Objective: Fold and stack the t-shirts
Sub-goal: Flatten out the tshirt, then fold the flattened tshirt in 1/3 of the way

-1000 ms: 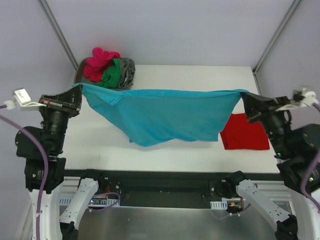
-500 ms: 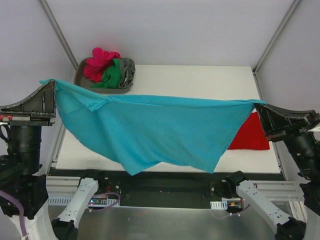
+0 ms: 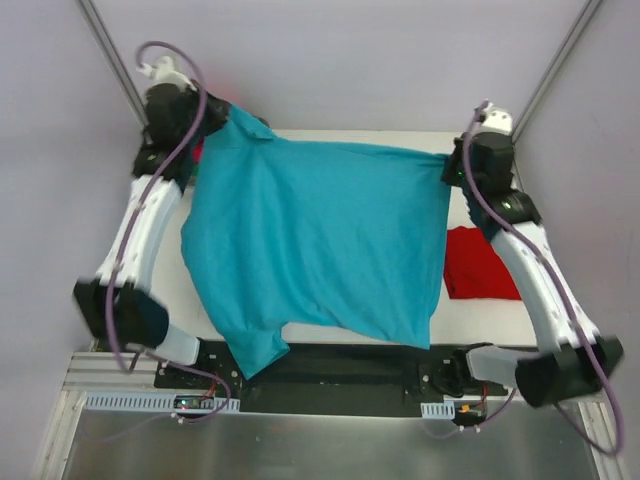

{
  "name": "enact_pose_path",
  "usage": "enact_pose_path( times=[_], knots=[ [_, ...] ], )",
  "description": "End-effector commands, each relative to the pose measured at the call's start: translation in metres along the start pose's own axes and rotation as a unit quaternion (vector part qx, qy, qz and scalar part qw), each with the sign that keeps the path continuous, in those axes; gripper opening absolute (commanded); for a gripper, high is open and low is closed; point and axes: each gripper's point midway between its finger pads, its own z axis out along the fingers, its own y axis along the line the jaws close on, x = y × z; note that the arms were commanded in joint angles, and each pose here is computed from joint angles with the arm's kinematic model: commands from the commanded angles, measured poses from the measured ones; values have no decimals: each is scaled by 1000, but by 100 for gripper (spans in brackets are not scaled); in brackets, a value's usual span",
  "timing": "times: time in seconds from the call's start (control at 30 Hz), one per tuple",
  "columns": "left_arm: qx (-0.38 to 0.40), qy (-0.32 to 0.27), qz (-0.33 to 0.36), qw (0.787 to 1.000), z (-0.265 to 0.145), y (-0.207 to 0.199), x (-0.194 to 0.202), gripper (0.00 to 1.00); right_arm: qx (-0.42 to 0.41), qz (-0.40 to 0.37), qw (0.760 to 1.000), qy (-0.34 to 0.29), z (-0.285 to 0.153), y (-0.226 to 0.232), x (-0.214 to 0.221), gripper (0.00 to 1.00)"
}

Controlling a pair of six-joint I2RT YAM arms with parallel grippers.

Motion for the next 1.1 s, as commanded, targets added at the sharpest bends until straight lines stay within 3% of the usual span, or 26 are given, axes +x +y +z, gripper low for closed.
enact_pose_path(
  times=[0.0,0.13,0.37,0.6,1.07],
  knots=[
    [-35,144,30,988,84,74,119,0,32,27,995,87,91,-28,82,0],
    [-51,233,11,971,122,113,202,0,29,17,988,150,150,-33,134,0],
    [-109,268,32,957,137,153,261,0,3,43,976,214,197,-36,183,0],
    [-127,276,30,952,125,163,270,0,-18,69,970,231,199,-37,191,0],
    [-151,243,25,958,86,154,240,0,-11,85,970,229,178,-43,173,0]
  ],
)
